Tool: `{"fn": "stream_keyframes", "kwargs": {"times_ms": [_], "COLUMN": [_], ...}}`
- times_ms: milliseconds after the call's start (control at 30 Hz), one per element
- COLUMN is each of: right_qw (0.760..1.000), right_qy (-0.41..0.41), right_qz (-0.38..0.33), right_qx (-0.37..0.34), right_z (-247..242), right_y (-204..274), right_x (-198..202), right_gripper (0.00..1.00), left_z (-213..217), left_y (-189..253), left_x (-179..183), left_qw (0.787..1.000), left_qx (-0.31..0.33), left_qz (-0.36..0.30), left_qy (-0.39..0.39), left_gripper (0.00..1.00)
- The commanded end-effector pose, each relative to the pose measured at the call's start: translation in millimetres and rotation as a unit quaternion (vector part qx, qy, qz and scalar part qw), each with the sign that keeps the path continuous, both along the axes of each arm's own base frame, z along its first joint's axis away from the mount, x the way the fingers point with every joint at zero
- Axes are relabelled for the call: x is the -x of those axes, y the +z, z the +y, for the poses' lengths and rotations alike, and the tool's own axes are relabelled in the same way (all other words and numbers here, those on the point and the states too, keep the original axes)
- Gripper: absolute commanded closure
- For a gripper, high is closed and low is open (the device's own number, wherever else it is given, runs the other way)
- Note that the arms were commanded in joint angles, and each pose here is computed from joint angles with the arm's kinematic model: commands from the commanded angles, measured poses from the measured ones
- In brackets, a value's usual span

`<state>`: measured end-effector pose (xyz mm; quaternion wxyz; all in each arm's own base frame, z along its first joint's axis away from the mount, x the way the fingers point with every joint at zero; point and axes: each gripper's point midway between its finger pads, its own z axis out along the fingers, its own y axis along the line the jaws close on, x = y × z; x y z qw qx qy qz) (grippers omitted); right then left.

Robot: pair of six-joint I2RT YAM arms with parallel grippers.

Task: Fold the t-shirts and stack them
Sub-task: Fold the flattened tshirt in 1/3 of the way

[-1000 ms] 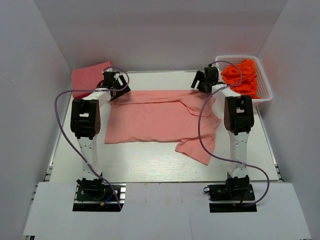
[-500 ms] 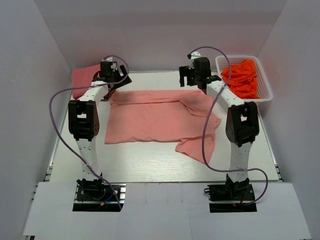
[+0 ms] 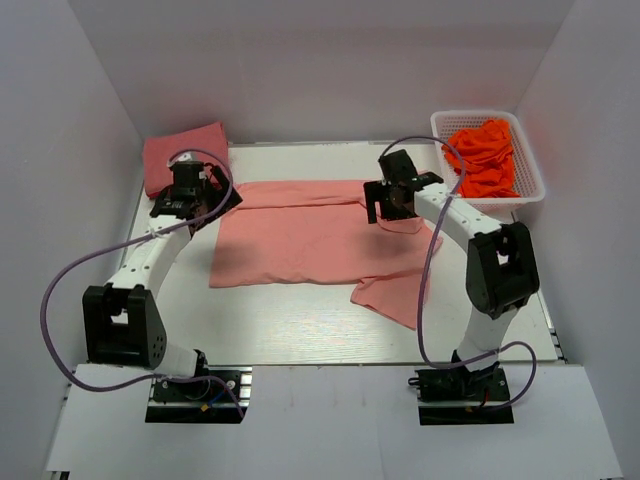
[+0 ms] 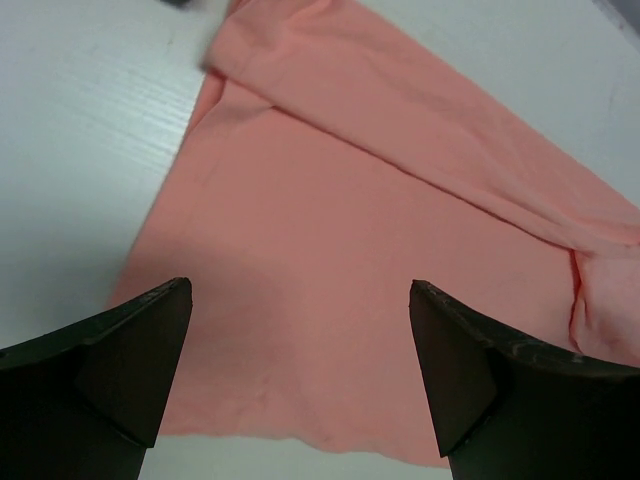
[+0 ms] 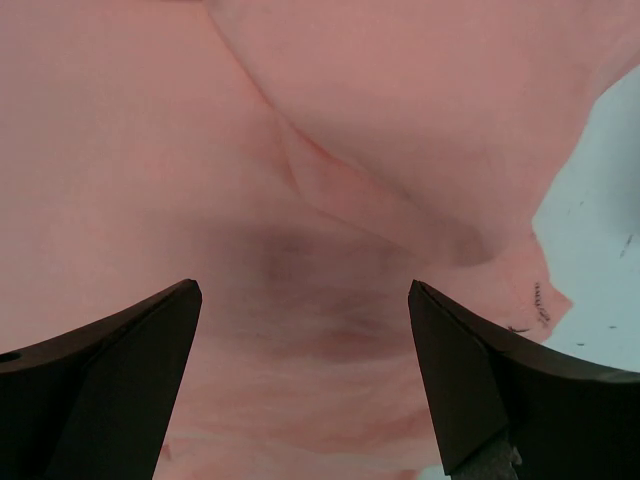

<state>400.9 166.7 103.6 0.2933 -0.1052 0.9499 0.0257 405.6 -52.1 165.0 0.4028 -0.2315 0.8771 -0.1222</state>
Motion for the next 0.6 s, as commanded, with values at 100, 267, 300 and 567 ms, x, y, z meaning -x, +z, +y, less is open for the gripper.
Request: {"fn": "stream_keyframes", "kwargs": {"times_ms": [100,267,300,567], "right_qw": [0.997,0.997,0.997,0.996], "right_qy": [-0.062,-0.073,-0.071,-0.084], "right_qz": [0.036,0.03,0.034,0.025], "right_qx": [0.008,0.002,0.004,0.011], "right_z": [3.6,8.7,11.4,12.2], "right_y": [-24.5,-35.1,-42.3,-52.2], "right_x": [-5.8,-21.7,-24.2,-41.5], "right_gripper": [0.16,0.23,0.26,0.63], "left_z": [10.8,12.3,12.7,14.5], "left_y": [-22.0,-38.3,-43.1,-47.4], "left_x": [40.8,58.9,63.1,64.8], "left_qw": [0.997,0.994,0.994,0.993], "left_qx": [0.018,0.017,0.016,0.011], "left_qz": [0.048,0.077,0.086,0.094], "left_qy": [0.065,0.07,0.07,0.074], "left_gripper": [0.01,0.01,0.01,0.01]}}
